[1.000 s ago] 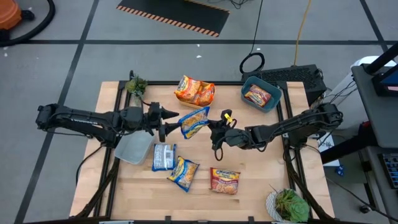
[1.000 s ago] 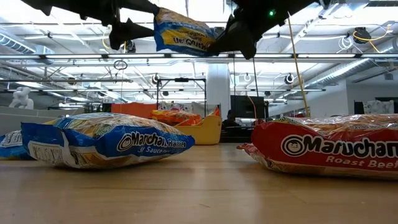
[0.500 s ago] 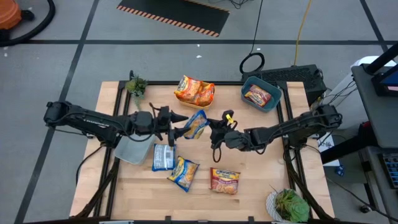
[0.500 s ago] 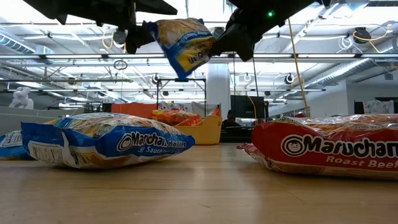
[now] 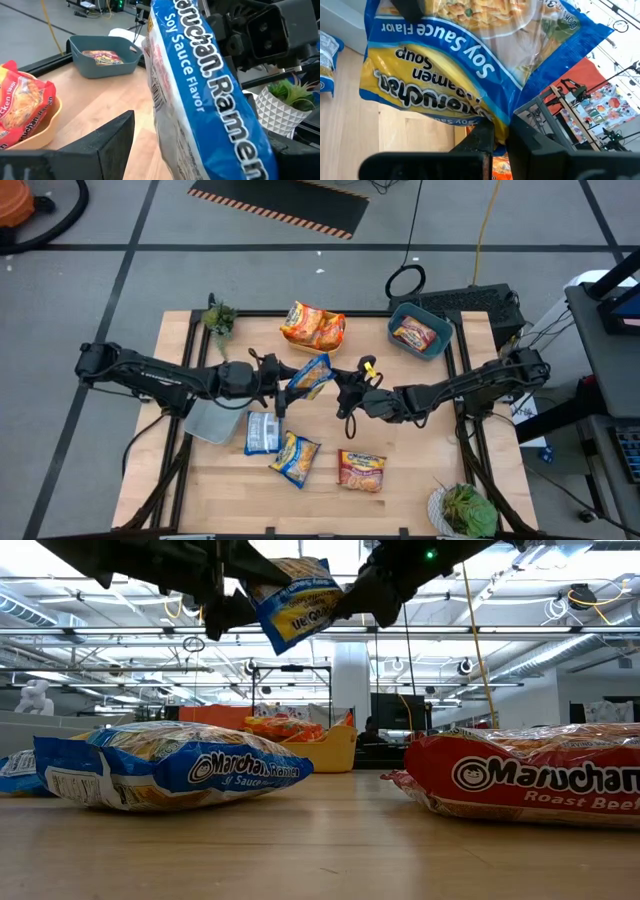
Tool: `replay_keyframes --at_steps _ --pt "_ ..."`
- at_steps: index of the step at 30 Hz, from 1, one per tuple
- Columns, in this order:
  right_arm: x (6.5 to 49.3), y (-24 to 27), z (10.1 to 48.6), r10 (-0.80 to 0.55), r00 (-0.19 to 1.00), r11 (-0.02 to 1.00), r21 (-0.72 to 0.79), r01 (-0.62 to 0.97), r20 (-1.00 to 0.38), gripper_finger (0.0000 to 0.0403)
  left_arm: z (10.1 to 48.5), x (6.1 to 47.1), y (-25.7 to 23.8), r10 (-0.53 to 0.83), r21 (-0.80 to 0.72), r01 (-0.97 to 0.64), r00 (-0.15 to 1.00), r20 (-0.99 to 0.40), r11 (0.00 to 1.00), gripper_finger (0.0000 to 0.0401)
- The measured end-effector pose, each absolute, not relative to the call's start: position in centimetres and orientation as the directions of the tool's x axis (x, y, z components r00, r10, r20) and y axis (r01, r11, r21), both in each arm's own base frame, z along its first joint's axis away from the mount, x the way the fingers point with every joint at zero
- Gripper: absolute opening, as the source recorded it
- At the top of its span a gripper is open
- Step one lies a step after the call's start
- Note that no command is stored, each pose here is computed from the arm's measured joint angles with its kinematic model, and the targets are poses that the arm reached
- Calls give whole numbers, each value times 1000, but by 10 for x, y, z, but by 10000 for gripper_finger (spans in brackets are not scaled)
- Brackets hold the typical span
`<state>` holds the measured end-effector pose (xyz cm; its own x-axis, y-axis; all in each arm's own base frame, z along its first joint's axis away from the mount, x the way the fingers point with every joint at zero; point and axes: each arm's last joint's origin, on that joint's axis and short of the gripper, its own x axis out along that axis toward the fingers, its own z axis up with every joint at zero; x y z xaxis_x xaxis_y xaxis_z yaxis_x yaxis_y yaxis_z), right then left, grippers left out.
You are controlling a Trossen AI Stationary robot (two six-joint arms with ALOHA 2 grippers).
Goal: Sort Maruchan noodles
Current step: Put the top right blue bag into the gray bin
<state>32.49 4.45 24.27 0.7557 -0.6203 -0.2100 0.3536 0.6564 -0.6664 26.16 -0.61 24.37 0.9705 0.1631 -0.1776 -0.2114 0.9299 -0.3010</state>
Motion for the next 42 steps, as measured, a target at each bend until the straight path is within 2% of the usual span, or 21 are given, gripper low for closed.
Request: replay_keyframes --at_steps 5,13,16,21,26,32,38,42 --pt "325 44 243 -620 755 652 -674 348 -211 18 243 262 -5 168 -283 -214 970 -178 935 260" --pt "325 44 242 -622 754 651 -676 347 -213 18 243 262 -5 170 -225 -208 969 -178 952 141" --pt "325 44 242 -624 752 649 -676 348 -212 18 243 262 -5 170 -215 -206 969 -177 955 117" --pt "325 44 242 -625 752 650 -674 350 -212 37 244 262 -5 168 -219 -205 970 -178 954 118" --pt "323 45 245 -620 757 656 -664 358 -205 94 251 251 -5 151 -219 -194 969 -196 956 118" --pt "313 45 259 -652 736 642 -649 409 -182 147 270 214 -2 160 -241 -221 956 -247 945 119" --pt "294 51 274 -722 674 574 -682 453 -160 159 273 162 -1 165 -305 -301 901 -402 904 119" --pt "284 55 283 -704 692 597 -663 452 -162 159 270 126 -1 162 -324 -347 861 -481 880 119"
